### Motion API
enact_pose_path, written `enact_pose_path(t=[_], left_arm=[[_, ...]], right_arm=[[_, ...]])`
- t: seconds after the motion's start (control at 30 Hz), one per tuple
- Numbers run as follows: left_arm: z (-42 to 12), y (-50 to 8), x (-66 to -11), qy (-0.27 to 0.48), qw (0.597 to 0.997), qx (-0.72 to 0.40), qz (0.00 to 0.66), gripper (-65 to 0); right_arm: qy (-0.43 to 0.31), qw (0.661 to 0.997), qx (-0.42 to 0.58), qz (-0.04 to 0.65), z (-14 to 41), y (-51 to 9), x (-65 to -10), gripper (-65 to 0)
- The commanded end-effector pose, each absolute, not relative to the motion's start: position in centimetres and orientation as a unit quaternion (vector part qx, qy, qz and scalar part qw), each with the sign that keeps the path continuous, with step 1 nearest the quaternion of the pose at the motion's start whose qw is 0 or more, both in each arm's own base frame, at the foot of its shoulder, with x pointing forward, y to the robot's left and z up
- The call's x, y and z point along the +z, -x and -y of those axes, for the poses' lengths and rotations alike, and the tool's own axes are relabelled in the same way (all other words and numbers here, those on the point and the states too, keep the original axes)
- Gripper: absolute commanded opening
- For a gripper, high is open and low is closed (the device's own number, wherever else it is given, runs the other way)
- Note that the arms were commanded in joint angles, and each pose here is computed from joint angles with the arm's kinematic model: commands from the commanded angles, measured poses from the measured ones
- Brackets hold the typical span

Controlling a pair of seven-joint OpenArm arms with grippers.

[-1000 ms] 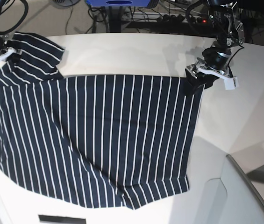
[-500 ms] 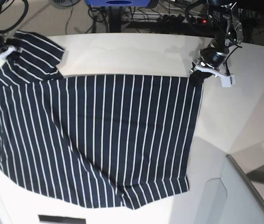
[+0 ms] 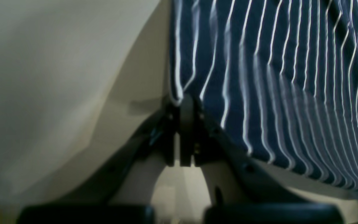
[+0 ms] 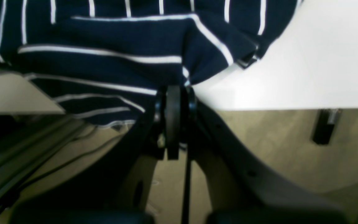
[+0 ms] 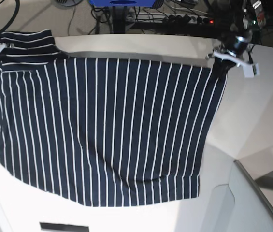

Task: Layout the t-shirt on the table in an organized manner, then fold the t-shirt properly
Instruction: 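Lift the shirt edge with both grippers and fold it over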

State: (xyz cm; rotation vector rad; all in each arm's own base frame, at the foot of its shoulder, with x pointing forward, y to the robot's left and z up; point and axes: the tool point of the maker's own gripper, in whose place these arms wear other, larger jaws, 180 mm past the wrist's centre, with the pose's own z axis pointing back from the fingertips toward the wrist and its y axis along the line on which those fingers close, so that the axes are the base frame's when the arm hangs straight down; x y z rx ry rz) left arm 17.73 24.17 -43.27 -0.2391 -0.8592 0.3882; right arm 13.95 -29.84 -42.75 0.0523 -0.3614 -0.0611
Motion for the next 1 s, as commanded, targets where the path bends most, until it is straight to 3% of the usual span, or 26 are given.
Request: enact_pose_path(t=[0.0, 0.5, 0.83, 0.97], left_arm=[[-24.9, -18.2, -41.6, 0.105, 0.874, 0.184, 0.437, -65.0], [-24.0, -17.8, -39.6, 0.096, 0.868, 0.184, 0.450, -65.0], [-22.0, -24.2, -38.5, 0.129, 0.869, 0.176, 0.444, -65.0], [-22.3, -27.2, -36.8, 0.129, 0.854, 0.184, 0.470, -65.0]], right_arm=[[-0.009, 0.980, -0.021, 0.197, 30.7, -14.8, -41.4, -64.2], [0.005, 0.974, -0.006, 0.227, 30.9, -17.6, -39.6, -64.2], [0.022, 0.960, 0.057, 0.273, 31.1, -24.5, -35.9, -64.2], [0.010, 0.956, 0.079, 0.281, 30.4, -27.3, -35.6, -64.2]])
